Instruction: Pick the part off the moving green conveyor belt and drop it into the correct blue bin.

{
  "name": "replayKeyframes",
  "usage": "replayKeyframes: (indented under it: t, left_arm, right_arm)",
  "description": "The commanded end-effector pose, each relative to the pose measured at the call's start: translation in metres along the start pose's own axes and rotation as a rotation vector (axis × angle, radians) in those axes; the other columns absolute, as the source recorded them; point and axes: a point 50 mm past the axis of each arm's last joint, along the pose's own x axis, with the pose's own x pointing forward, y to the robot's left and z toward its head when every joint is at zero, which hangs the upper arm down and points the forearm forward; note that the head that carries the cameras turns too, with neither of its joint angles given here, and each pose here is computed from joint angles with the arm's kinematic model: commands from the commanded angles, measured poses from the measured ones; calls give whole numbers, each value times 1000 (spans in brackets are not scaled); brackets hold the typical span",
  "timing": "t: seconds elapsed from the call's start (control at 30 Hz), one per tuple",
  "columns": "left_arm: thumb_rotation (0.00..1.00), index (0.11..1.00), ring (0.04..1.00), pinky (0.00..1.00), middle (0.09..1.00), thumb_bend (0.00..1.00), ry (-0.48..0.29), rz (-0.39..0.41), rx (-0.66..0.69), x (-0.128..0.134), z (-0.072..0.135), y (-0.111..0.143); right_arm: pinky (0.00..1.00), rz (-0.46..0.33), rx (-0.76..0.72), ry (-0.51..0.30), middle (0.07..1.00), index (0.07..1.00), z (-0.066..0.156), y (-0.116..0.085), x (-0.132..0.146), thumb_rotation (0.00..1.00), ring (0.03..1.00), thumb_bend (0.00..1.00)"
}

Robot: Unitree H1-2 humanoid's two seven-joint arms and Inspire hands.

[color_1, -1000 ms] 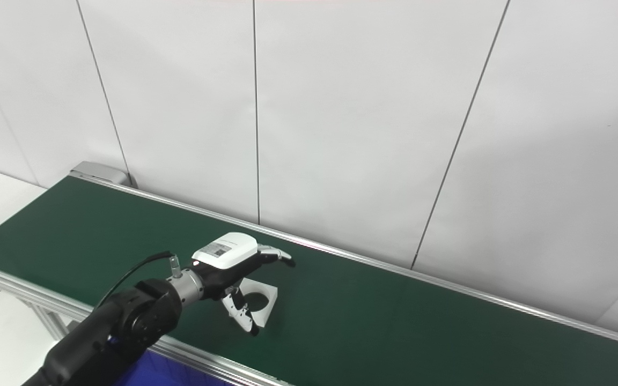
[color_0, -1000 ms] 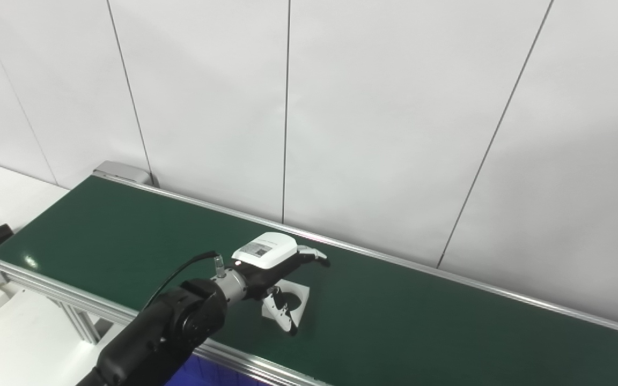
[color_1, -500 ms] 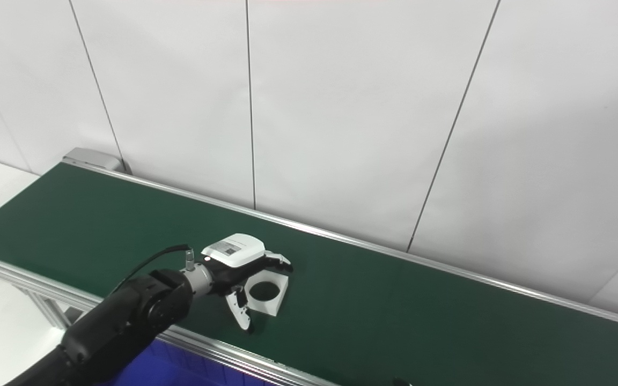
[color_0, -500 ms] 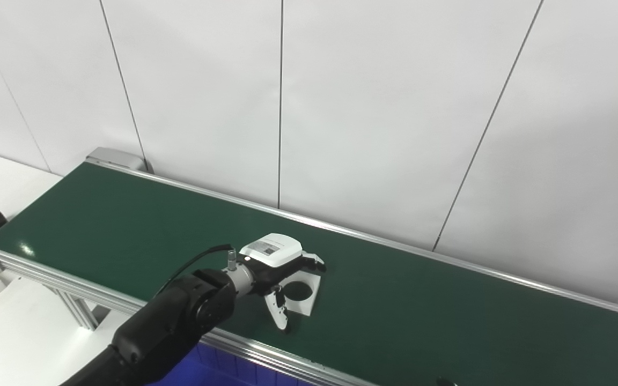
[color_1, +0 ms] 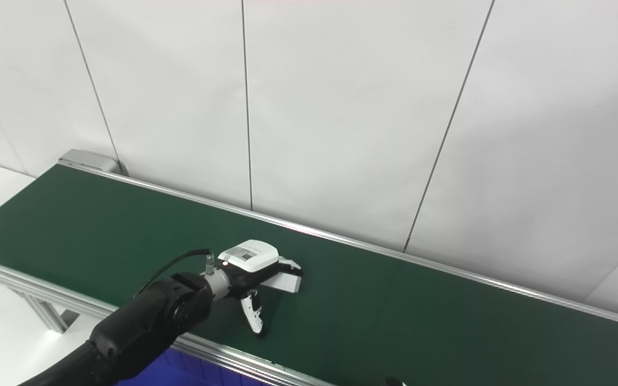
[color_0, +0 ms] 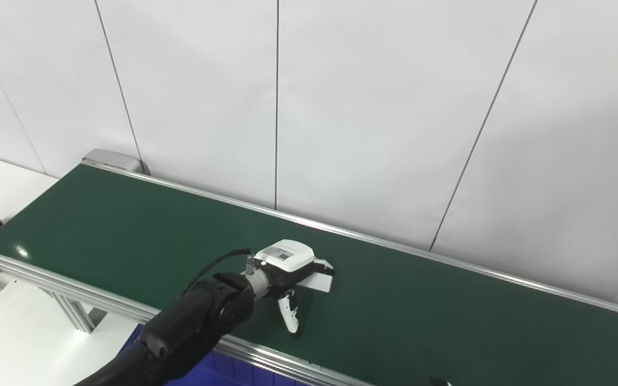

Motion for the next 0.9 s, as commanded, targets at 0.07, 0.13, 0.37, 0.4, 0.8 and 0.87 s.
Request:
replayKeyframes:
  t: [0.07,0.13,0.37,0.4,0.8,0.87]
  left_arm:
    - [103,829,885,916,863,913,33,29,33,12,-1,8]
    - [108,826,882,916,862,912,34,33,31,14,-2,8]
    - [112,831,886,915,866,896,39,53,2,15,-3,14]
    - [117,830,883,915,864,892,40,54,2,14,-3,15]
    - [95,790,856,890,837,906,-2,74,-88,-1,-4,26]
    - [120,808,872,907,854,925,-9,67,-99,-9,-1,32]
  right_arm:
    - [611,-4,16,-40,786,840,11,4,4,452,726,459]
    - [612,-6,18,-37,786,841,11,5,4,450,727,462]
    - [611,-6,20,-37,786,840,11,5,3,458,728,468]
    - [611,-6,21,-37,787,840,10,5,3,459,728,467]
    - [609,-7,23,-38,785,836,13,4,1,467,728,472]
    - [613,-5,22,-39,786,838,12,4,1,460,731,466]
